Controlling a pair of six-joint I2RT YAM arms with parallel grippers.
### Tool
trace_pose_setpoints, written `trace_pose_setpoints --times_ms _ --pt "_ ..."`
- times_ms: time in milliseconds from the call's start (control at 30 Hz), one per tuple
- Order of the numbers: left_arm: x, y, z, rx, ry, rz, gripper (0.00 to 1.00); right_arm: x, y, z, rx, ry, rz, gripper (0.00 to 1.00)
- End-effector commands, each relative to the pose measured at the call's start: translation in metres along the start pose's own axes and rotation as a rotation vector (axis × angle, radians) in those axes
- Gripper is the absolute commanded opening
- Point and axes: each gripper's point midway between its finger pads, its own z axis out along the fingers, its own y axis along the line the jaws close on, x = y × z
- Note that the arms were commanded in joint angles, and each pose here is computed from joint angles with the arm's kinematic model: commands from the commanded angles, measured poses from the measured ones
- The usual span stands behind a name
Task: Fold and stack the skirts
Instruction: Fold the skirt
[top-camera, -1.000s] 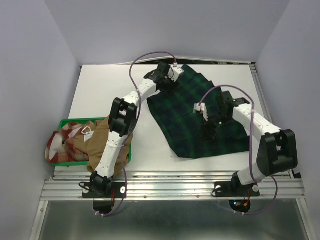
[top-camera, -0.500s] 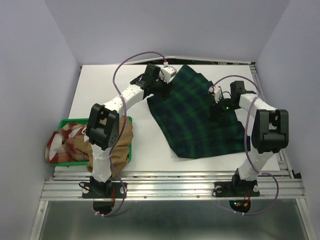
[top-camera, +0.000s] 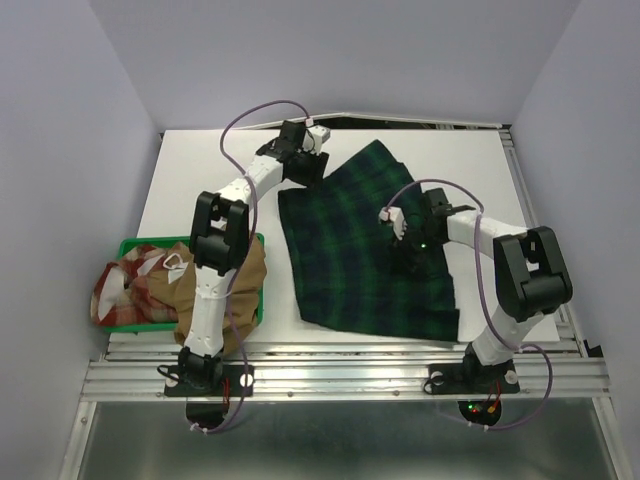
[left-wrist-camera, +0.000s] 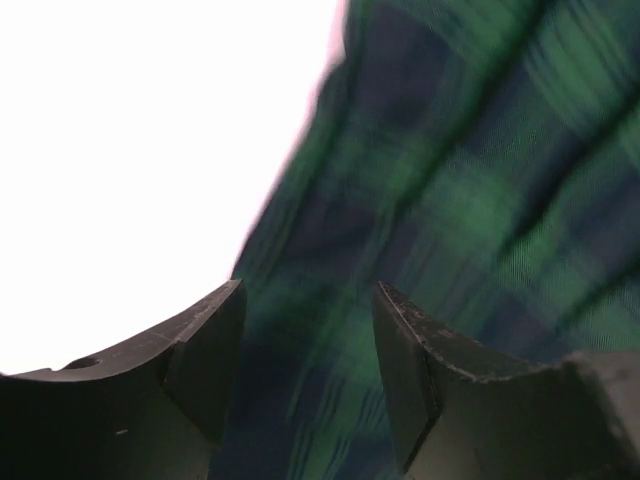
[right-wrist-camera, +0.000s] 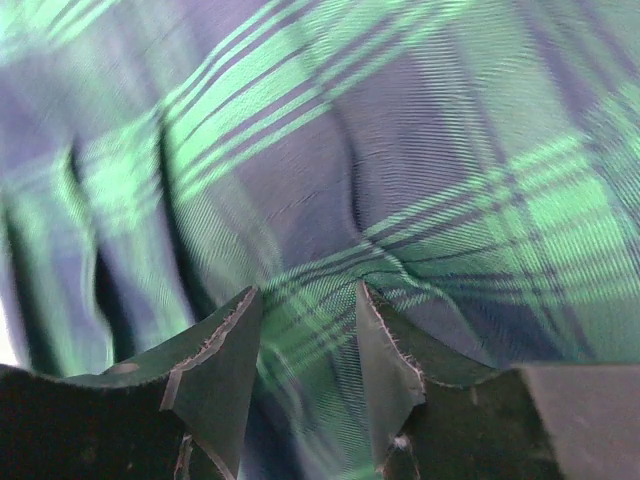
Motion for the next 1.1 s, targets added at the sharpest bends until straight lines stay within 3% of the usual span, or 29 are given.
trace_pose_setpoints --times_ms 0,233,367,500,600,700,767,867,1067 --pt "0.006 -0.003 0.014 0.015 0.074 0.034 0.63 0.030 0.071 0.014 -0.214 0.131 0.156 0.48" --pt "0.028 -0.014 0.045 0.117 0.162 0.104 0.58 -0.024 0.127 -0.008 -0.462 -0.008 0.110 0.51" --pt "0.049 -0.048 0.051 0.222 0.212 0.200 0.55 -0.050 0.125 -0.026 -0.440 -0.056 0.087 0.55" --pt "0.068 -0.093 0.050 0.316 0.234 0.338 0.52 -0.085 0.067 -0.065 -0.234 -0.199 0.097 0.64" --pt "0.086 -0.127 0.047 0.385 0.255 0.408 0.52 -0.113 -0.011 -0.117 -0.001 -0.347 0.092 0.72" --pt "0.085 -0.153 0.043 0.438 0.224 0.467 0.52 -0.121 -0.074 -0.149 0.178 -0.364 0.081 0.79" --pt "0.079 -0.167 0.037 0.469 0.183 0.504 0.52 -0.123 -0.113 -0.157 0.295 -0.338 0.043 1.00" --pt "0.060 -0.173 0.030 0.462 0.111 0.523 0.52 -0.121 -0.144 -0.154 0.373 -0.300 -0.049 1.00" --pt "0.004 -0.161 0.007 0.362 -0.043 0.565 0.63 -0.121 -0.173 -0.126 0.322 -0.298 -0.200 1.00"
